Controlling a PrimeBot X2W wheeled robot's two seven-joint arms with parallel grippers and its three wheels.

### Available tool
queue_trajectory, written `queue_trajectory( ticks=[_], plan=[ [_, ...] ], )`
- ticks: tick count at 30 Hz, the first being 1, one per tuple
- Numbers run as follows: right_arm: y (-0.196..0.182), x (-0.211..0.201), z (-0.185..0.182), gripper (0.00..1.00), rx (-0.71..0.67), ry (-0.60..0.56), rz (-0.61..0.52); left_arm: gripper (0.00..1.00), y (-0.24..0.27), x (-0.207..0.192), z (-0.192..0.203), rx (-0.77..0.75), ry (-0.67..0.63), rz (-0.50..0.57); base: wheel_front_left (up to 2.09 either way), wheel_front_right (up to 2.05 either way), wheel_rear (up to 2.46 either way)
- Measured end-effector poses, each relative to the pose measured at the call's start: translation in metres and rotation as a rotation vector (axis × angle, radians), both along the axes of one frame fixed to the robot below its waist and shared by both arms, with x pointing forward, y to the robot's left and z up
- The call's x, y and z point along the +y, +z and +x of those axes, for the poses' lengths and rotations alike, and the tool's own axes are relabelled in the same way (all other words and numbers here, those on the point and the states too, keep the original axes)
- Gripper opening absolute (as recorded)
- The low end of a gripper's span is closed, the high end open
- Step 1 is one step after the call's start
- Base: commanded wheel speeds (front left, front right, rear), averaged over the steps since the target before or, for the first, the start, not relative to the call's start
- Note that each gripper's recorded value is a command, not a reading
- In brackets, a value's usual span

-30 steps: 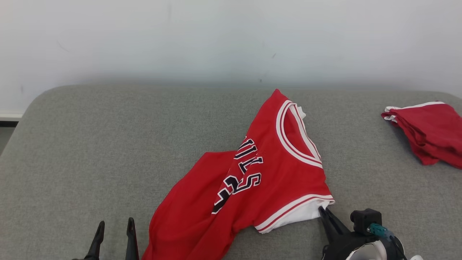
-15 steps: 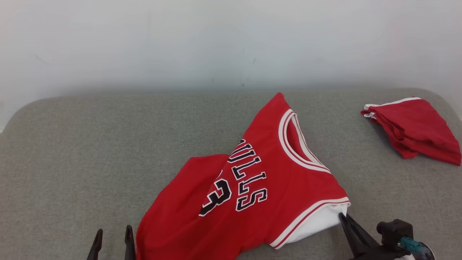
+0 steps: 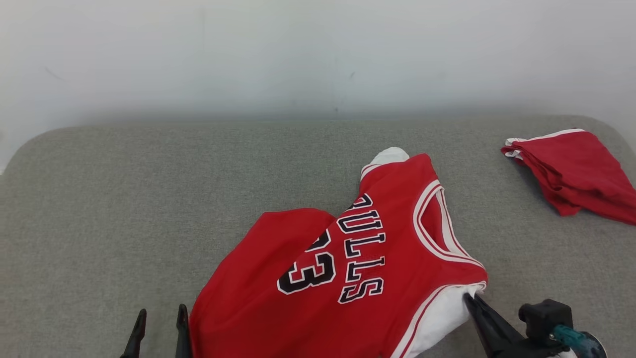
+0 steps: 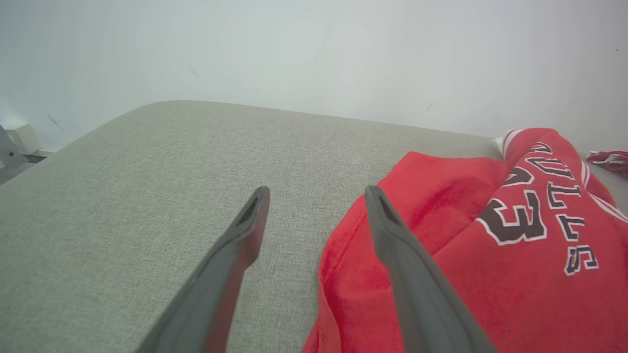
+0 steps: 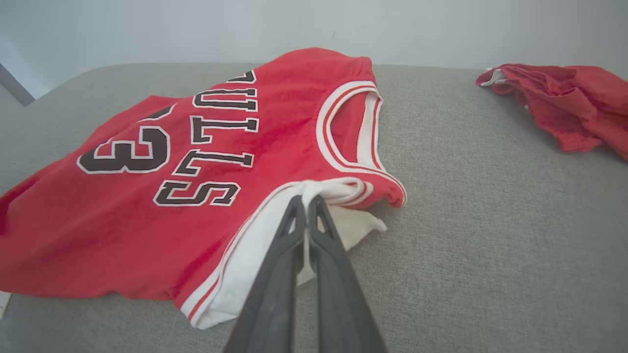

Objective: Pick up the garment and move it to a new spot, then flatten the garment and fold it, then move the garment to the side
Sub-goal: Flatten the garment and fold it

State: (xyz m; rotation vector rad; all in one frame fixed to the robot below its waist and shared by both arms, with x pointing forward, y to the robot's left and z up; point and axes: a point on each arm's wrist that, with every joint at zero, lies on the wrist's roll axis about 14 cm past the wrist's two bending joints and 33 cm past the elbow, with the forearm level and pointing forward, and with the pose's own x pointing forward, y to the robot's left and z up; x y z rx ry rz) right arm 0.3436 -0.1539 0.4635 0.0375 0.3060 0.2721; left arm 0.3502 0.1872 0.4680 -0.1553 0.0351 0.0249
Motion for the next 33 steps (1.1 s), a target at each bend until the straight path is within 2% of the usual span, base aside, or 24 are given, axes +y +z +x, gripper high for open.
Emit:
queue_trajectory(
  ticks=[12,21,22,23,24,33],
  plan=[
    [-0.032,0.026,0.047,0.0,0.068,0.071,-0.05,1.0,0.0,0.018,-0.015,0.0,0.062,-0.002,0.0,0.0,0.0],
    [-0.033,0.041,0.08,0.0,0.019,0.049,0.001,1.0,-0.002,0.019,-0.014,0.01,0.072,-0.009,0.0,0.0,0.0],
    [-0.033,0.041,0.082,0.06,0.017,0.044,0.005,1.0,-0.002,0.018,-0.013,0.009,0.068,-0.008,0.0,0.0,0.0],
    [-0.034,0.042,0.083,0.66,0.016,0.044,0.004,1.0,-0.001,0.017,-0.012,0.006,0.065,-0.009,0.0,0.0,0.0],
    [-0.035,0.044,0.084,1.0,0.014,0.047,0.001,1.0,0.0,0.016,-0.01,0.002,0.061,-0.008,0.0,0.0,0.0],
    [-0.017,0.035,0.087,1.0,-0.096,0.028,0.043,1.0,0.002,0.014,-0.007,-0.006,0.053,-0.008,0.0,0.0,0.0]
  ],
)
